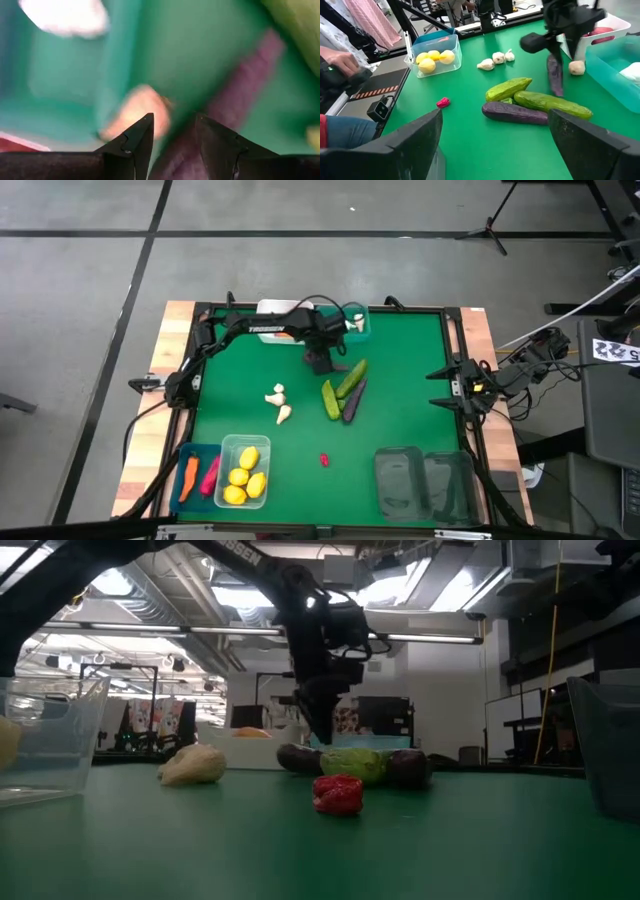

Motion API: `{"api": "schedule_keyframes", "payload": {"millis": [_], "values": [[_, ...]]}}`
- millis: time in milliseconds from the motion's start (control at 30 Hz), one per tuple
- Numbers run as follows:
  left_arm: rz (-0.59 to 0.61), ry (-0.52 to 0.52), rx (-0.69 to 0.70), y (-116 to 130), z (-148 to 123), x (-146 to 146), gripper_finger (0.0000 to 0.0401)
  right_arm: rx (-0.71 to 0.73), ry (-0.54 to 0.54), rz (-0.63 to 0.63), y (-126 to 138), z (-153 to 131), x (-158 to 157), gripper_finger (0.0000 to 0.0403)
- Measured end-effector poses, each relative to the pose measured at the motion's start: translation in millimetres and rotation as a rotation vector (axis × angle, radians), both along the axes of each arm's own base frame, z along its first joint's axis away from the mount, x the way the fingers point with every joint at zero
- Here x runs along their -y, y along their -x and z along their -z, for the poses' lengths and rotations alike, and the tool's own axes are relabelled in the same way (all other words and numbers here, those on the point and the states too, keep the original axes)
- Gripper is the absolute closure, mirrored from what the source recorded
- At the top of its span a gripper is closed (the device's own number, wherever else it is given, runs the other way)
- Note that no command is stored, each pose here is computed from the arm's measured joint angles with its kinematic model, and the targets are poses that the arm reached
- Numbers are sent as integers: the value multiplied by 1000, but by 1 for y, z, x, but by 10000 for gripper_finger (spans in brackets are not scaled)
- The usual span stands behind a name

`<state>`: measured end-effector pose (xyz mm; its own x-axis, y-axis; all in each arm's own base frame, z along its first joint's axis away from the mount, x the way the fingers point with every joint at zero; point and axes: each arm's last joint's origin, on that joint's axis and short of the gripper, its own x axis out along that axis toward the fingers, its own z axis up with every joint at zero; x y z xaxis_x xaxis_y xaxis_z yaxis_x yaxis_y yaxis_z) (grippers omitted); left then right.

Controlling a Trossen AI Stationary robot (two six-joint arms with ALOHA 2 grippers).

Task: Sort produce into baskets
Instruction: Put the white garlic into the green bin, then put the eggplant into the left black bin

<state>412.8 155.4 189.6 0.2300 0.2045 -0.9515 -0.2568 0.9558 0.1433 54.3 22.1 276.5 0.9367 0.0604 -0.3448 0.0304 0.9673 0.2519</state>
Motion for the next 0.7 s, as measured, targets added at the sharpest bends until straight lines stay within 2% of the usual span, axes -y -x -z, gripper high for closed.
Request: {"api": "schedule_keyframes", "payload": {"millis": [167, 433, 700], "values": [[-1, 36, -74, 5, 2, 10, 258, -1, 1, 0, 0, 0, 0, 42], [45, 14, -38, -3, 1, 19, 258, -1, 1, 0, 0, 0, 0, 42], [-58, 26, 12, -5, 1, 18, 258, -1, 1, 0, 0, 0, 0, 42]]}}
